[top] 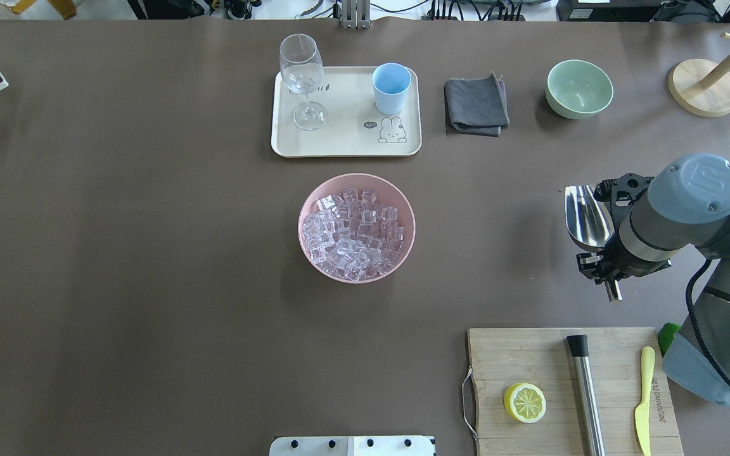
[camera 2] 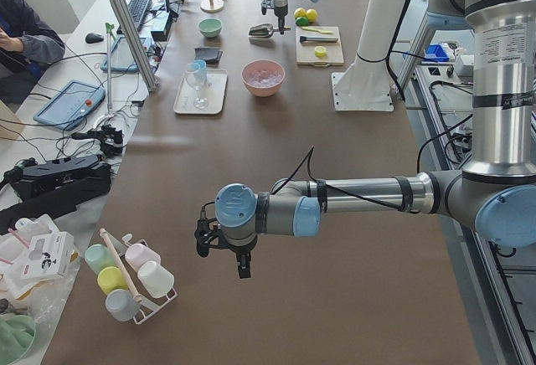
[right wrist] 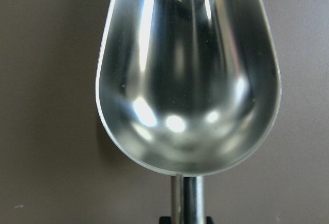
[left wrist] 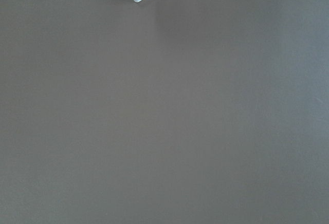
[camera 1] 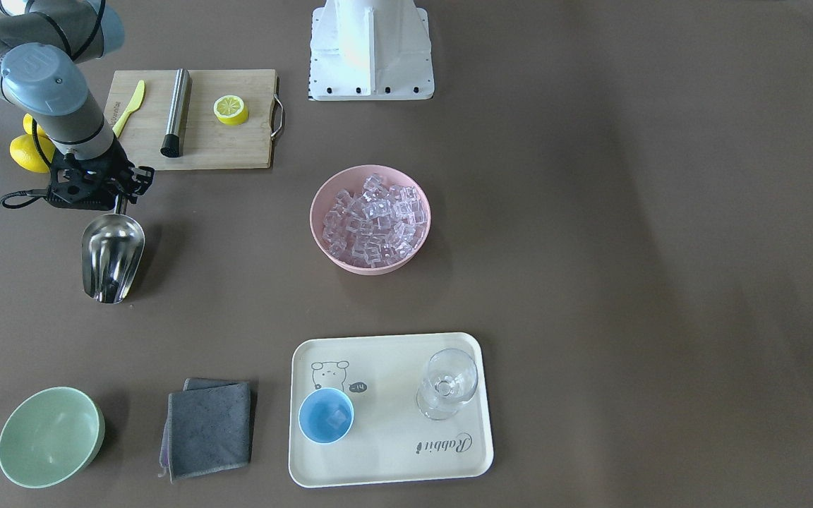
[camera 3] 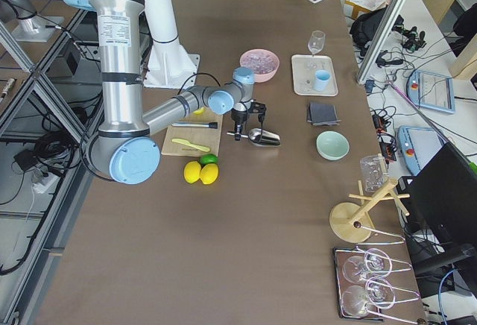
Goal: Put ice in cup with scoop
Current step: 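Set the scoop on the table, open the right gripper and withdraw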
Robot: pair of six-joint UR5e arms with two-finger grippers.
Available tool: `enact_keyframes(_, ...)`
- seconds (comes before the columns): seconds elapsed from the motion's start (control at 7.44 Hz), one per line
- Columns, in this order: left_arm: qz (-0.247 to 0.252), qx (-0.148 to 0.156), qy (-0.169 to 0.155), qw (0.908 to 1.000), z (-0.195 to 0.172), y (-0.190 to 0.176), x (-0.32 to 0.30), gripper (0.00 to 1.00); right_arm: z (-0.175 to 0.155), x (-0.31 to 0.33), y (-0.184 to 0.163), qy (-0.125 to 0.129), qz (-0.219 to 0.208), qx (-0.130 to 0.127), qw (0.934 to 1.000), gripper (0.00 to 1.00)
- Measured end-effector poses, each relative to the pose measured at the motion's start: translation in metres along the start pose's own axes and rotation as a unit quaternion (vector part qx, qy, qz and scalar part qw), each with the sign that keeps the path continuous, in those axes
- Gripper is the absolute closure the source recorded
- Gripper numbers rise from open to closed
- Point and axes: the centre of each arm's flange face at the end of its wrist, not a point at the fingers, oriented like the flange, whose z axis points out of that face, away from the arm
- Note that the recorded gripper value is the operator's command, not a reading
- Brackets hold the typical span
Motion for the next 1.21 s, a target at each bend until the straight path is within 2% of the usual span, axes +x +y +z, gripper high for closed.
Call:
enact_keyframes(0.13,0.0,0.0,0.0,1.0,0.0,0.0,0.0,0.02,0.003,-0.001,0.0,-0.006,0.0,-0.005,1.0,0.01)
enact_keyframes(0.4,0.0,-0.001,0.0,1.0,0.001,0.0,0.0,0.02,0.001,-0.004,0.0,-0.016,0.0,-0.009,0.9998,0.0)
enact_keyframes(0.67,0.0,-0.001,-0.001,1.0,0.001,0.0,0.0,0.02,-0.012,-0.003,-0.005,-0.026,0.006,-0.003,0.9996,0.0)
enact_keyframes(0.81,0.0,-0.001,0.0,1.0,0.001,0.0,0.0,0.02,-0.031,0.003,-0.013,-0.041,0.017,0.002,0.999,0.0)
enact_keyframes(1.07,-0.002,-0.002,-0.001,1.0,0.002,0.0,-0.001,0.02,-0.092,0.035,-0.037,-0.071,0.051,0.038,0.9955,0.0)
enact_keyframes(1.21,-0.002,-0.003,-0.001,1.0,0.002,0.0,-0.001,0.02,-0.124,0.062,-0.051,-0.08,0.053,0.057,0.9938,0.0)
